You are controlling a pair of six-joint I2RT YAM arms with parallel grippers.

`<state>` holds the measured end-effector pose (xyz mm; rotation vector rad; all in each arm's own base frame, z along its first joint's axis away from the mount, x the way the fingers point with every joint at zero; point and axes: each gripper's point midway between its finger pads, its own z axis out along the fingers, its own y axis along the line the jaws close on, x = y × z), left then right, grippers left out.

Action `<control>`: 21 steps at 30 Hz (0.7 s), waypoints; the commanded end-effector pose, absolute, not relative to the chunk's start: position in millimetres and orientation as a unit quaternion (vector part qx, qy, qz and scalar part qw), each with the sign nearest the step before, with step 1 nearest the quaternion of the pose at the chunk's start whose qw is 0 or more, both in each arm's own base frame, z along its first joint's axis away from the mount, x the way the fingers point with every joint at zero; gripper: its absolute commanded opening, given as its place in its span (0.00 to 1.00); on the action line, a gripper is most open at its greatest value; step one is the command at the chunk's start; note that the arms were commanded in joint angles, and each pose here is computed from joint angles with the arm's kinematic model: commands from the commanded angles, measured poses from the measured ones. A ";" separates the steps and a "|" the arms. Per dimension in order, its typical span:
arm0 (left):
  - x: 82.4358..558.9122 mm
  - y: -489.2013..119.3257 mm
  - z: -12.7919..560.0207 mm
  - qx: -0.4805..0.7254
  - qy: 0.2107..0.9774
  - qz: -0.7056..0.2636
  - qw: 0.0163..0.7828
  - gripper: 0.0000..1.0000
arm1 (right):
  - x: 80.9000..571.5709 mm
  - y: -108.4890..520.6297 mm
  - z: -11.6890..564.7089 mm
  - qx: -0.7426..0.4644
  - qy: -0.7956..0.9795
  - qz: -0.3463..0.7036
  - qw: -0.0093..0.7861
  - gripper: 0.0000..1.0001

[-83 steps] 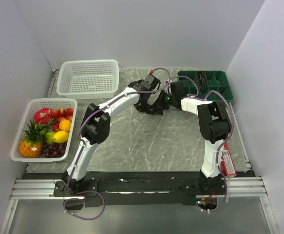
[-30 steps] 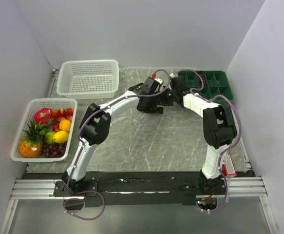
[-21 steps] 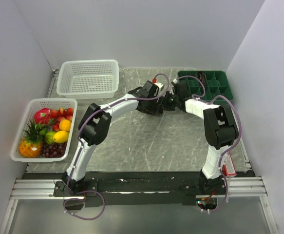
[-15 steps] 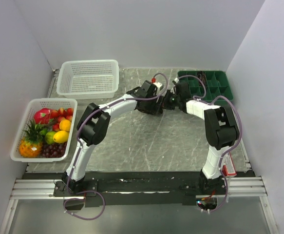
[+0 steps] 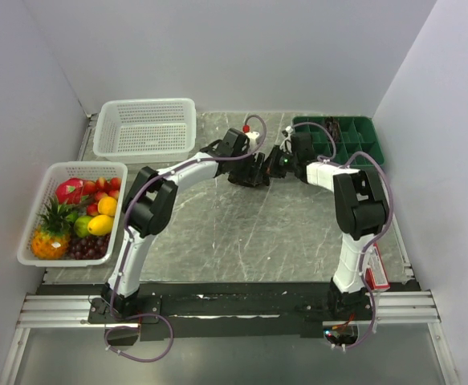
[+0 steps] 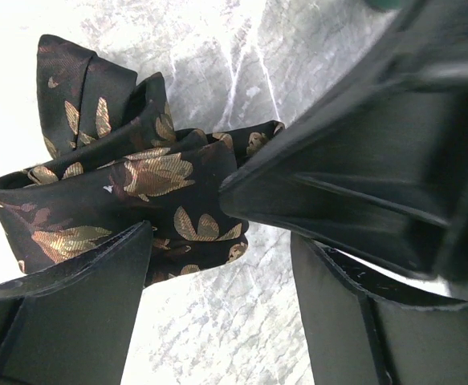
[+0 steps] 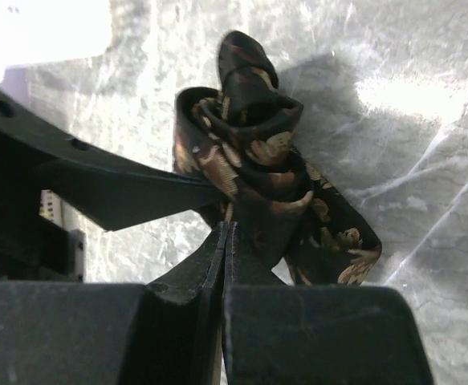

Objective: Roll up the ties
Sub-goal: Roll the tie at the center of the board.

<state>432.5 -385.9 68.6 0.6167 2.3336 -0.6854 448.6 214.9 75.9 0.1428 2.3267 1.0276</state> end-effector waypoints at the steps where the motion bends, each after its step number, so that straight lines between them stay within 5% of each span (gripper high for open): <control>1: 432.6 -399.1 110.0 0.239 0.853 -0.312 0.343 0.76 | 441.8 232.3 68.8 0.019 0.877 0.408 0.253 0.00; 16: 444.1 -369.4 157.6 0.193 0.833 -0.339 0.392 0.80 | 436.7 219.8 17.8 0.037 0.921 0.332 0.202 0.00; 21: 464.3 -326.9 182.5 0.114 0.842 -0.269 0.453 0.93 | 435.5 220.7 16.7 0.034 0.921 0.331 0.202 0.00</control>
